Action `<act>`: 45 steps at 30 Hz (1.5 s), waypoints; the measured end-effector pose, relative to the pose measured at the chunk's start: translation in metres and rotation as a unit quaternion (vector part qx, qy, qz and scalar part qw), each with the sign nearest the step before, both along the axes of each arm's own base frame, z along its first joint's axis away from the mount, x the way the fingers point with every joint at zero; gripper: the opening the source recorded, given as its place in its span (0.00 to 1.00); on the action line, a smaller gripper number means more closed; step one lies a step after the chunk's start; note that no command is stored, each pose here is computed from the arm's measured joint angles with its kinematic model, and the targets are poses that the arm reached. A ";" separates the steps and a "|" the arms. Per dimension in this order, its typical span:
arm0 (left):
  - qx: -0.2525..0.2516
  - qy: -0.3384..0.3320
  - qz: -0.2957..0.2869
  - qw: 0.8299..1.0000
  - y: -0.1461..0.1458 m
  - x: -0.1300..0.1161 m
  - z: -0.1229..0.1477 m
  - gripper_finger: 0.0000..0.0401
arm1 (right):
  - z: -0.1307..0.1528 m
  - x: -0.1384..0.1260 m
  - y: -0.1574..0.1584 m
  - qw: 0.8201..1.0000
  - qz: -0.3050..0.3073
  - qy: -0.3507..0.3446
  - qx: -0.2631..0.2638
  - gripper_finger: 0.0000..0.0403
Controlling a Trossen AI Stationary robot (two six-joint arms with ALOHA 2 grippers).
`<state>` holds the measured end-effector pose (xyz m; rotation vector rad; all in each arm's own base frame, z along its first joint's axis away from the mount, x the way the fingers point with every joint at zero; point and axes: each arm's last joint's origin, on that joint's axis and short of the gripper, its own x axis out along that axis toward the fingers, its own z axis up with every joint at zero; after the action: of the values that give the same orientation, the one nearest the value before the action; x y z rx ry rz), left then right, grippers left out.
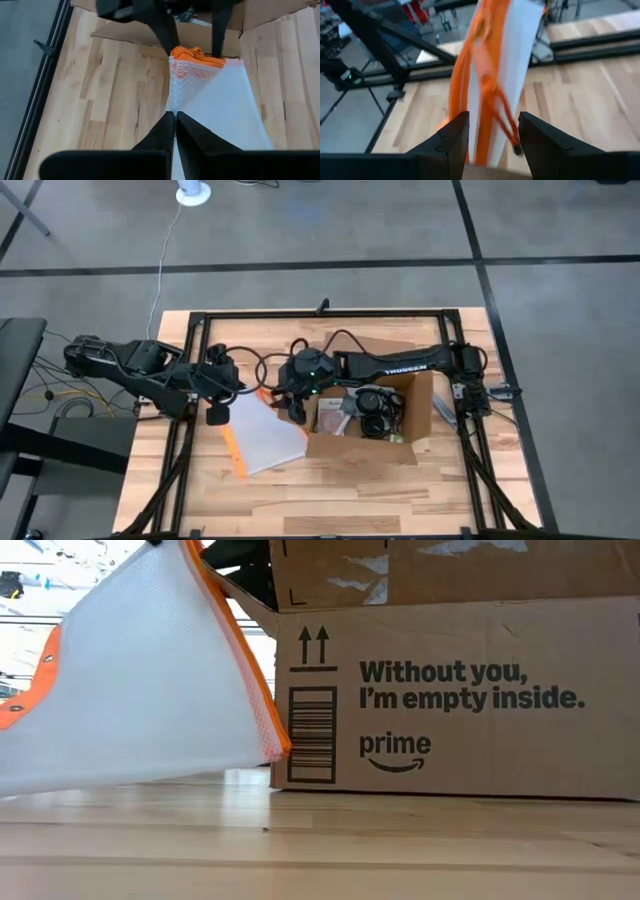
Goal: Unpack boxes
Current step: Open the white zip bag
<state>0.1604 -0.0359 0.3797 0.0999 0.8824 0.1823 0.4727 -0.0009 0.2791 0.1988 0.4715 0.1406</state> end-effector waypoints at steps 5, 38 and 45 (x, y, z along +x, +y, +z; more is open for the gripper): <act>0.000 -0.004 -0.001 1.000 0.000 0.001 0.000 0.00 | -0.009 0.002 -0.009 1.000 -0.016 0.017 -0.005 0.22; 0.034 0.098 -0.015 0.994 -0.003 0.009 0.016 0.24 | 0.042 -0.006 -0.055 0.994 0.022 0.012 -0.104 0.00; 0.120 0.038 0.010 0.992 0.022 0.010 0.052 0.26 | 0.042 -0.005 -0.049 0.993 0.033 0.010 -0.112 0.00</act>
<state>0.1703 -0.0137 0.4313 0.3237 0.9359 0.3034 0.4678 -0.0499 0.3210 -0.0360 0.5101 0.1481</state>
